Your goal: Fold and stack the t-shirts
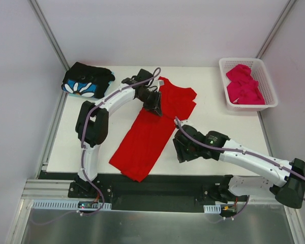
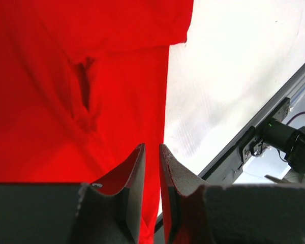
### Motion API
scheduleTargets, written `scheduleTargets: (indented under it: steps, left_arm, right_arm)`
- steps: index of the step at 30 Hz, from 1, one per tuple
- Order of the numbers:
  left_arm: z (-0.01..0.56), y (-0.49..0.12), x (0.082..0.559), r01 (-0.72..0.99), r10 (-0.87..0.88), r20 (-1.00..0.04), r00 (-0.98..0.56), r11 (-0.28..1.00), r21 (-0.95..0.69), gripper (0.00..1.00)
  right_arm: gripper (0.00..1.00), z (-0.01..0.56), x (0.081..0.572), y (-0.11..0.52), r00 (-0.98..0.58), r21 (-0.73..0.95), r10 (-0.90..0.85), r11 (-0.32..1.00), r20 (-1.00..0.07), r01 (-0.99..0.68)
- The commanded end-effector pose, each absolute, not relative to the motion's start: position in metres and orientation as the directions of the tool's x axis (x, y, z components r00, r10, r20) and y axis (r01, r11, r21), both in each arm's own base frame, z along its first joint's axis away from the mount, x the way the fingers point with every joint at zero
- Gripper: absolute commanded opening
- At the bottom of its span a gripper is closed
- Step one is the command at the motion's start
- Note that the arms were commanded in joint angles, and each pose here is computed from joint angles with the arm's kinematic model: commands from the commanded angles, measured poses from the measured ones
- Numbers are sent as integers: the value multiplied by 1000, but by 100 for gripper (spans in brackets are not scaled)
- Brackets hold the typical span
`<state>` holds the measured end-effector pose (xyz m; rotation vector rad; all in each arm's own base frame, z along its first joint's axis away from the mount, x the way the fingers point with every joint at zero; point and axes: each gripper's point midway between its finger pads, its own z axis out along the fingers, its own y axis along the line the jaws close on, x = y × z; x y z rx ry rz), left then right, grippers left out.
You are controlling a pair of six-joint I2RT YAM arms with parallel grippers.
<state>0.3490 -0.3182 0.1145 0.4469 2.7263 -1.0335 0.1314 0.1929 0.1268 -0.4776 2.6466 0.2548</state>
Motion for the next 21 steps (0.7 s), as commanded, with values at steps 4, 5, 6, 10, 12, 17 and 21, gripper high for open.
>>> scheduleTargets:
  steps: [4, 5, 6, 10, 12, 17, 21]
  left_arm:
    - [106, -314, 384, 390, 226, -342, -912, 734, -556, 19]
    - [103, -310, 394, 378, 207, -354, -912, 762, -526, 20]
    - [96, -306, 401, 349, 185, -348, -919, 790, -503, 20]
    - [89, -286, 436, 258, 88, -371, -924, 861, -438, 20]
    - [91, -287, 449, 249, 65, -374, -925, 847, -469, 20]
    - [90, -274, 485, 216, 15, -380, -925, 843, -493, 21]
    - [86, -265, 496, 155, -48, -330, -943, 814, -559, 20]
  right_arm:
    - [53, 144, 123, 227, -782, 108, -351, 879, -515, -465]
    - [53, 142, 118, 233, -767, 96, -385, 863, -514, -497]
    - [53, 144, 116, 243, -753, 109, -397, 846, -525, -522]
    - [53, 148, 104, 278, -720, 191, -439, 768, -537, -611]
    - [53, 153, 95, 303, -699, 263, -455, 701, -551, -663]
    - [53, 155, 78, 348, -679, 391, -466, 573, -568, -720]
    - [52, 144, 56, 393, -660, 490, -524, 443, -538, -751]
